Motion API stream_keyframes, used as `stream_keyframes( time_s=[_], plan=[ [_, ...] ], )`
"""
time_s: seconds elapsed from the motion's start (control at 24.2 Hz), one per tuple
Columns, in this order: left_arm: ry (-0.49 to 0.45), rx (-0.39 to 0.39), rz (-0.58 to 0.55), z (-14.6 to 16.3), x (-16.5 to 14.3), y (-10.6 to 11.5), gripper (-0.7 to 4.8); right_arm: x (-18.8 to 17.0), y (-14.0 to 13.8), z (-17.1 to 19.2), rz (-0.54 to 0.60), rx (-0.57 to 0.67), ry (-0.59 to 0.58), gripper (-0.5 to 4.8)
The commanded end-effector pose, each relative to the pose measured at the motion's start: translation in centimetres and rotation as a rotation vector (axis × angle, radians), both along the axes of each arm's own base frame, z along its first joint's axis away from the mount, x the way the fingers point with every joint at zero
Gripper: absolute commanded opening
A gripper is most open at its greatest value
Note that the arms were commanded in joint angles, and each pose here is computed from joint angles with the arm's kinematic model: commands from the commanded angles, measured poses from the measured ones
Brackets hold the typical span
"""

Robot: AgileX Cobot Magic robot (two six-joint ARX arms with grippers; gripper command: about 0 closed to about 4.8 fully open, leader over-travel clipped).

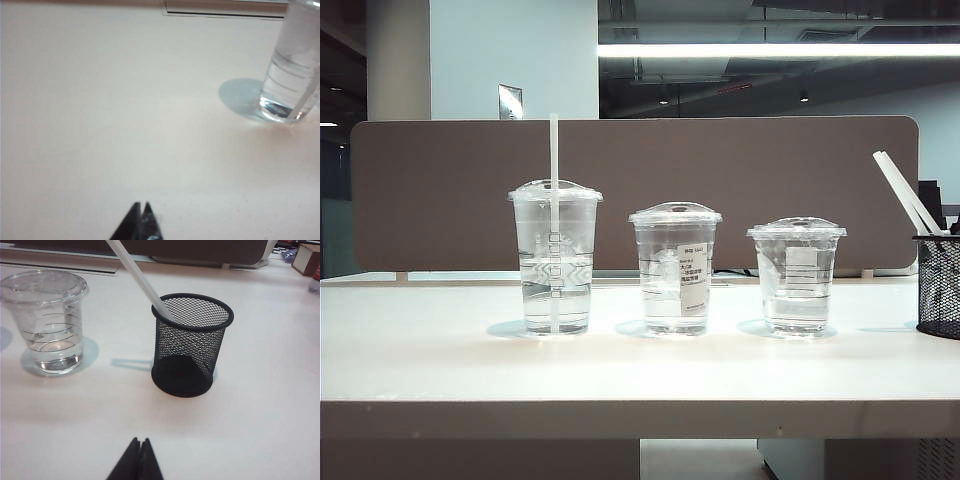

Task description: Pick up the straw and insert it into the large coffee cup.

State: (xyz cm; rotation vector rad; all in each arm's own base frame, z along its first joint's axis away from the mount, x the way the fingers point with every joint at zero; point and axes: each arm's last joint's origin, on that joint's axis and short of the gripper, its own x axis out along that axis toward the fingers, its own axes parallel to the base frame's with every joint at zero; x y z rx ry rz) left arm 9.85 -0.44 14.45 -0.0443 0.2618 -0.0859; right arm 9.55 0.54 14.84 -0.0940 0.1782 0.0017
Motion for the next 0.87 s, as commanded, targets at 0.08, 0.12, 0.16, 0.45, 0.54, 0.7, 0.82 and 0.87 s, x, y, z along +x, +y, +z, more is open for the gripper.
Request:
stream_keyframes(
  time_s=[0.08,0.12,0.16,0.45,0.54,0.7,0.82,0.87],
  plan=[
    [-0.034,0.009,0.036,0.04,-0.05,0.13,-0.03,0.04,0.00,-0.14,-0.002,-0.003,-0.004,-0.07],
    [-0.035,0.013,0.053,0.04,-0.07,0.19,-0.03,0.04,0.00,-0.14,-0.002,-0.003,-0.005,-0.07],
    [-0.034,0.017,0.070,0.03,-0.09,0.24,-0.03,0.04,0.00,-0.14,-0.002,-0.003,-0.004,-0.07],
    [-0.098,0.016,0.080,0.57,-0.22,0.27,-0.03,0.04,0.01,-0.14,-0.001,-0.003,-0.005,-0.07],
    [-0.095,0.016,0.081,0.54,-0.23,0.28,-0.03,0.05,0.01,-0.14,-0.001,-0.003,-0.004,-0.07],
    [-0.095,0.016,0.081,0.54,-0.23,0.28,-0.03,0.04,0.02,-0.14,0.000,-0.003,-0.004,-0.07],
    [-0.095,0.016,0.081,0.54,-0.23,0.28,-0.03,0.04,0.02,-0.14,0.000,-0.003,-0.004,-0.07],
    [-0.095,0.016,0.081,0.54,-0.23,0.28,-0.03,0.04,0.02,-0.14,0.000,-0.003,-0.004,-0.07]
  ],
)
